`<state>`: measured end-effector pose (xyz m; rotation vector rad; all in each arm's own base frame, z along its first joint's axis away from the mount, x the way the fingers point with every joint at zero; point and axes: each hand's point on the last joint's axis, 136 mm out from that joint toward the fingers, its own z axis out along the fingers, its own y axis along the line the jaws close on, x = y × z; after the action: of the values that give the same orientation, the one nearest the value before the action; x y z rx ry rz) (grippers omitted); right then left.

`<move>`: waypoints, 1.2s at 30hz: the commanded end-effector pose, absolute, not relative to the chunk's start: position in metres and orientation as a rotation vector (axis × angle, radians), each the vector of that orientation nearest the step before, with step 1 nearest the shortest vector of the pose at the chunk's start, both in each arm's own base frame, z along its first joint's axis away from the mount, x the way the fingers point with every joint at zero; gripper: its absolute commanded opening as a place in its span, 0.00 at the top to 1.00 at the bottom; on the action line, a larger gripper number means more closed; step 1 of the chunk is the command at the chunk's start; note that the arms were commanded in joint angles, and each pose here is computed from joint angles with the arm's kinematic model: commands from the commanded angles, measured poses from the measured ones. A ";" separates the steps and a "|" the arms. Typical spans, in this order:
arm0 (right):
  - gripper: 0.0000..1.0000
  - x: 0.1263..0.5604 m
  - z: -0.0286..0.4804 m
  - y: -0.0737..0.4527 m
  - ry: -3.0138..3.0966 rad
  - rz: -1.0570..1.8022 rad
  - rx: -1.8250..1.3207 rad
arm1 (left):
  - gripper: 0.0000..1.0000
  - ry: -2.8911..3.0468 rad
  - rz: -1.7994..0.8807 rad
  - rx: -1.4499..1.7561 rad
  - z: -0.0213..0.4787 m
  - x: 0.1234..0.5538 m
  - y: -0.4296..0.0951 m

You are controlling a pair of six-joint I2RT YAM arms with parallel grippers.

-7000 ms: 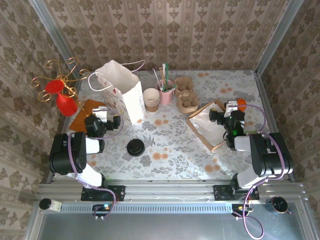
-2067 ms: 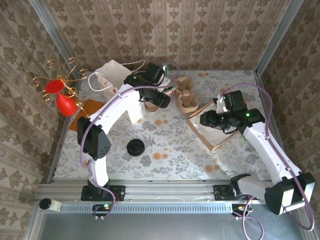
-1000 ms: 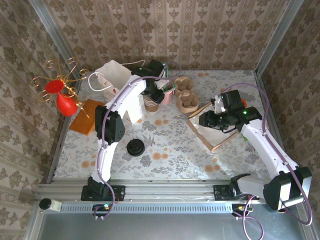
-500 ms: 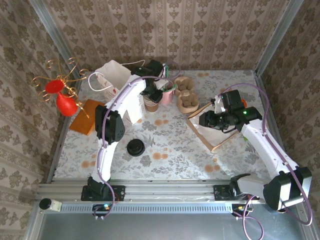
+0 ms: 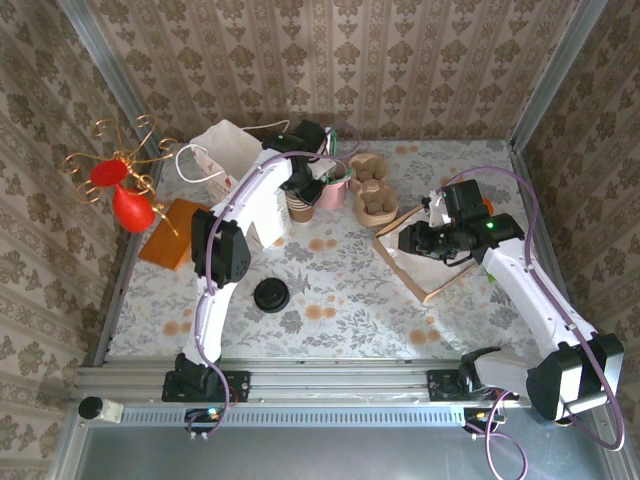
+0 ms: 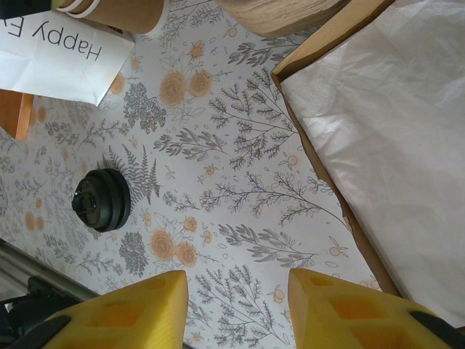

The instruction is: Pack the takeout coffee

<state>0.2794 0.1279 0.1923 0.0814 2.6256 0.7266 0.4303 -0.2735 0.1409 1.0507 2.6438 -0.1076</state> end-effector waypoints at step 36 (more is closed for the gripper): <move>0.59 0.277 0.191 0.126 2.610 0.726 0.072 | 0.83 2.703 -0.060 1.056 0.136 0.429 -0.259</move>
<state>0.2775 0.1275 0.1866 0.0849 2.6352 0.7254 0.4289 -0.2685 0.1406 1.0554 2.6721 -0.0940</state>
